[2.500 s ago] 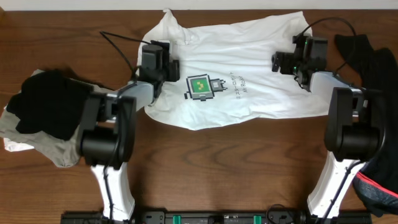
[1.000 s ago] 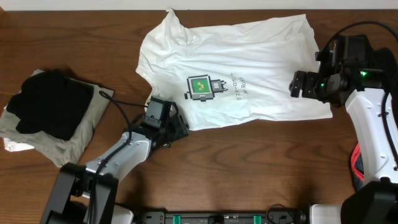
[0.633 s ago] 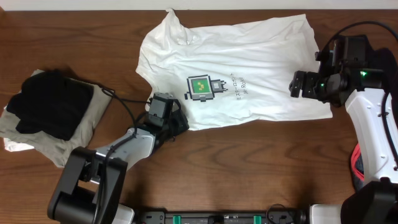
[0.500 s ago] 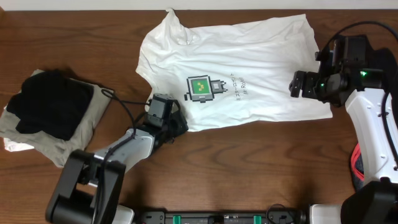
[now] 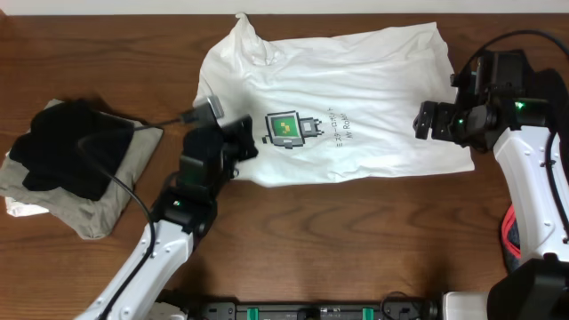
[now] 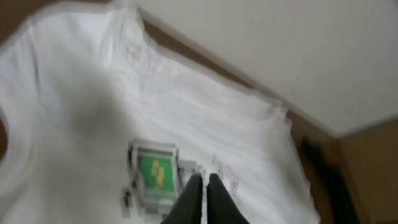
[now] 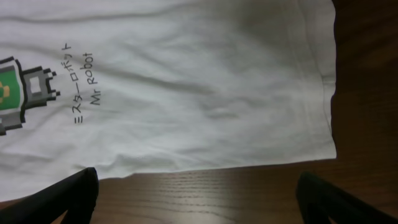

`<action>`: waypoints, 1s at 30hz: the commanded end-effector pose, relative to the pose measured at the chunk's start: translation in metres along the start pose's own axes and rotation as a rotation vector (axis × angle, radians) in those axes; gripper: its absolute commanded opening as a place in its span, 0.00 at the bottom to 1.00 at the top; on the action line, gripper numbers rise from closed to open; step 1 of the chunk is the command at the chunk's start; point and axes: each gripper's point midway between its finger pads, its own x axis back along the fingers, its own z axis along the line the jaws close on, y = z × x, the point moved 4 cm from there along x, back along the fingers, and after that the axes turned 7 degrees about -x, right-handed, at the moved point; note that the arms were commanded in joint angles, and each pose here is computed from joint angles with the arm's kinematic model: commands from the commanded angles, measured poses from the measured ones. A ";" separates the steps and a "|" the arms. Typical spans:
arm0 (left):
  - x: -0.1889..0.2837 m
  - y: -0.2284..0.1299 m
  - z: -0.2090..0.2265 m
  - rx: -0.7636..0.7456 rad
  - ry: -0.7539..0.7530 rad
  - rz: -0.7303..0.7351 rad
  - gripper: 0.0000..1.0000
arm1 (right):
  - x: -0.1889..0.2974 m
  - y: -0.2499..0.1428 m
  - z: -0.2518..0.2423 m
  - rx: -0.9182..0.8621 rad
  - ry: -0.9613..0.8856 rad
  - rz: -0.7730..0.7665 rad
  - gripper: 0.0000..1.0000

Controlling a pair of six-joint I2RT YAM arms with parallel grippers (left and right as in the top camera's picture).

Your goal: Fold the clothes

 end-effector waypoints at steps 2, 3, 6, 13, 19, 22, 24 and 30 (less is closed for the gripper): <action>-0.032 -0.031 0.029 -0.033 0.118 0.082 0.07 | -0.002 -0.002 -0.001 0.008 -0.011 0.010 0.99; -0.037 -0.048 0.032 -0.029 0.103 0.162 0.07 | -0.002 -0.003 -0.002 0.008 -0.012 0.011 0.99; -0.032 -0.093 0.036 0.004 0.061 0.406 0.06 | -0.002 -0.003 -0.002 0.009 -0.012 0.014 0.99; 0.031 -0.127 0.026 0.096 0.020 0.732 0.06 | -0.003 -0.003 -0.005 0.022 -0.032 0.008 0.99; 0.079 -0.115 0.048 0.008 0.225 0.693 0.06 | -0.004 -0.004 -0.006 0.021 -0.038 0.011 0.99; 0.084 -0.120 0.066 0.031 0.342 0.671 0.06 | -0.004 -0.004 -0.006 0.021 -0.039 0.012 0.99; 0.078 -0.129 0.072 0.075 0.360 0.669 0.06 | -0.004 -0.004 -0.006 0.021 -0.038 0.012 0.99; 0.044 -0.149 0.086 0.113 0.359 0.649 0.06 | -0.004 -0.004 -0.006 0.021 -0.039 0.015 0.99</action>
